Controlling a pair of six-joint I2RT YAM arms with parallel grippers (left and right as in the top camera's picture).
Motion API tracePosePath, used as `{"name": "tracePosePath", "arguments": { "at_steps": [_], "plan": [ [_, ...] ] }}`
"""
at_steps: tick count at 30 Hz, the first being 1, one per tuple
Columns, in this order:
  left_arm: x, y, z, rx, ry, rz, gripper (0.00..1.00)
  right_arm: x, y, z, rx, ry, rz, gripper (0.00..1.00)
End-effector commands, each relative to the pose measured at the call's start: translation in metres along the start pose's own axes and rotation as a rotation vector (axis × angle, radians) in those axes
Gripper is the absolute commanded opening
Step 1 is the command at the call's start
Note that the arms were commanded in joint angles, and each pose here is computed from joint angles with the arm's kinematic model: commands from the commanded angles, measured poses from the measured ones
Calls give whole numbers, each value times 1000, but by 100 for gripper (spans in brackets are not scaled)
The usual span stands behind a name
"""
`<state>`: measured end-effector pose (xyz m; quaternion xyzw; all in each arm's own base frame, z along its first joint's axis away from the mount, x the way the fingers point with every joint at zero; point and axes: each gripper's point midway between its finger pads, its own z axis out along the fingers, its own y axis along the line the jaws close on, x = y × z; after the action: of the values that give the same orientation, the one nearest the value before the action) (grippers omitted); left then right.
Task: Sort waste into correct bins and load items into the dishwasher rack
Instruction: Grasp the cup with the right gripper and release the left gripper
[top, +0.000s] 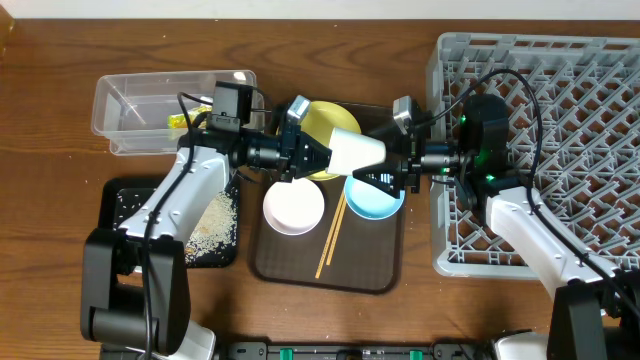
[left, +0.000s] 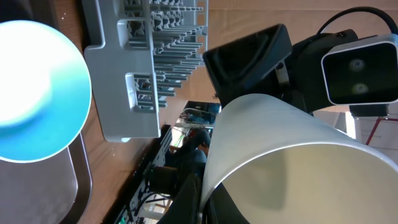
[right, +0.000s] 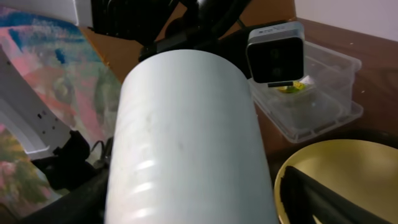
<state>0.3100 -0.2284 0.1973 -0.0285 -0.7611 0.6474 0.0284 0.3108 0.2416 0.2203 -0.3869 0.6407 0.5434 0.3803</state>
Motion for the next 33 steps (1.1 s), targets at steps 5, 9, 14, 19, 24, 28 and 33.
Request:
{"name": "tracePosePath", "arguments": {
  "at_steps": [5, 9, 14, 19, 24, 28, 33],
  "plan": [
    [2, -7, 4, 20, 22, 16, 8, -5, -1, 2, 11, -4, -7, 63],
    [-5, 4, 3, -45, -19, 20, 17, -4, -2, 2, 11, -2, -3, 57],
    [-20, 38, -3, -236, -118, 39, 27, -5, -21, -1, 122, -12, 86, 41],
    [-26, 82, -31, -510, -218, 12, 36, 3, -52, -7, 308, -7, 138, 31],
    [-27, 87, -71, -686, -315, 42, 37, -6, -70, -20, 438, -31, 121, 16],
    [-28, 75, -105, -801, -423, 88, 37, -26, -82, -39, 581, -50, 118, 2],
    [-25, 62, -138, -891, -530, 105, 37, -49, -102, -82, 845, -14, 182, 1]
  ]
}}
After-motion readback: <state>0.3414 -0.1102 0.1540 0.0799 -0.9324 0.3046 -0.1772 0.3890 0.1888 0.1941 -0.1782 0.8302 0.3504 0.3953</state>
